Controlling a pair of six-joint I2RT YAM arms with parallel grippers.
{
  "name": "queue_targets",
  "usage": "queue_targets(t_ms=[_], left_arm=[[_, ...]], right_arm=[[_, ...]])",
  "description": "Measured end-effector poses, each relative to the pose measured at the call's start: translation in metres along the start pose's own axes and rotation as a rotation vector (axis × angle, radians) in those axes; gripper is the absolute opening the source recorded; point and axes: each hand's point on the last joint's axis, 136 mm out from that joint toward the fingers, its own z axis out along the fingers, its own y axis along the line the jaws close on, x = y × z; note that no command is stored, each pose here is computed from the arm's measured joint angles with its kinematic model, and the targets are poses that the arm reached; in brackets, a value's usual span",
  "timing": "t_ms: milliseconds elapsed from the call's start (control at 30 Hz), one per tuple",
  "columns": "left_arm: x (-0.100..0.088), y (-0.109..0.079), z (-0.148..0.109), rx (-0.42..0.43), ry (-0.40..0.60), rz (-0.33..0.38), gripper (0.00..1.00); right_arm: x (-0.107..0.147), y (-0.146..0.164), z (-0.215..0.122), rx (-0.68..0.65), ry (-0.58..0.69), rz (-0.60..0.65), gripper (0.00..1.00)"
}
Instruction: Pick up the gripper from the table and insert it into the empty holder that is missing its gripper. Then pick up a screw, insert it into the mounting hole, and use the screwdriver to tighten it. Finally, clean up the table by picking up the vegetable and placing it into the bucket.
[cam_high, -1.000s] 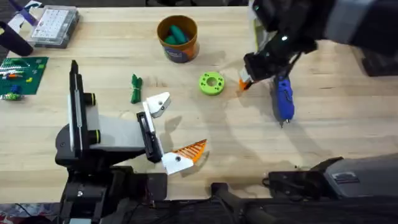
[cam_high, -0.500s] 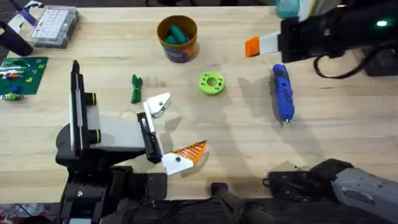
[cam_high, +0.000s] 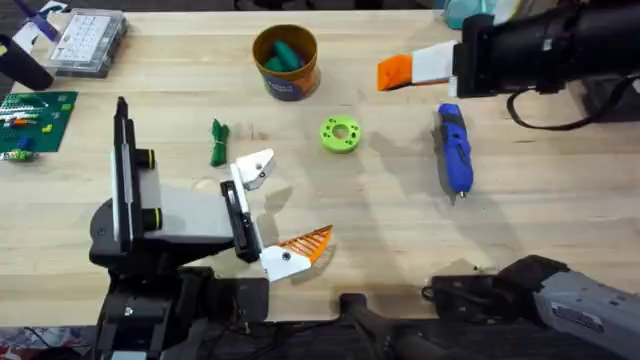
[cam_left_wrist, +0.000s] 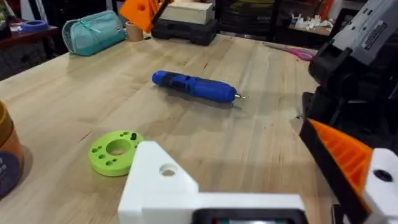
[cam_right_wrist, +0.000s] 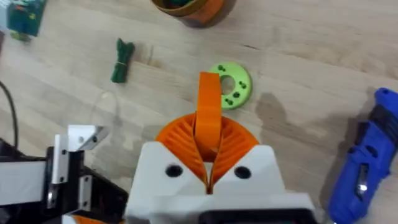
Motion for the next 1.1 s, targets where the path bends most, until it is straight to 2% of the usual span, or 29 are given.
queue_targets(t_ms=[100,233,267,300,533,633,867,967,1100], left_arm=[[0.000,0.000,0.000,0.000,0.000,0.000,0.990],[0.000,0.000,0.000,0.000,0.000,0.000,0.990],[0.000,0.000,0.000,0.000,0.000,0.000,0.990],[0.000,0.000,0.000,0.000,0.000,0.000,0.990],[0.000,0.000,0.000,0.000,0.000,0.000,0.990],[0.000,0.000,0.000,0.000,0.000,0.000,0.990],[0.000,0.000,0.000,0.000,0.000,0.000,0.990],[0.000,0.000,0.000,0.000,0.000,0.000,0.990],[0.000,0.000,0.000,0.000,0.000,0.000,0.990]], right_arm=[[-0.007,0.012,0.005,-0.076,-0.029,-0.008,0.011],[-0.008,0.033,0.023,-0.274,-0.074,-0.038,0.011],[-0.004,0.035,0.030,-0.331,-0.075,-0.038,0.011],[0.013,0.034,0.045,-0.450,-0.050,0.003,0.011],[0.044,0.033,0.051,-0.627,0.034,0.097,0.011],[0.043,0.044,0.043,-0.725,0.025,0.068,0.011],[0.028,0.066,0.022,-0.919,-0.099,-0.017,0.011],[0.037,0.066,0.021,-0.957,-0.078,0.034,0.011],[0.051,0.066,0.022,-0.986,0.012,0.119,0.011]])
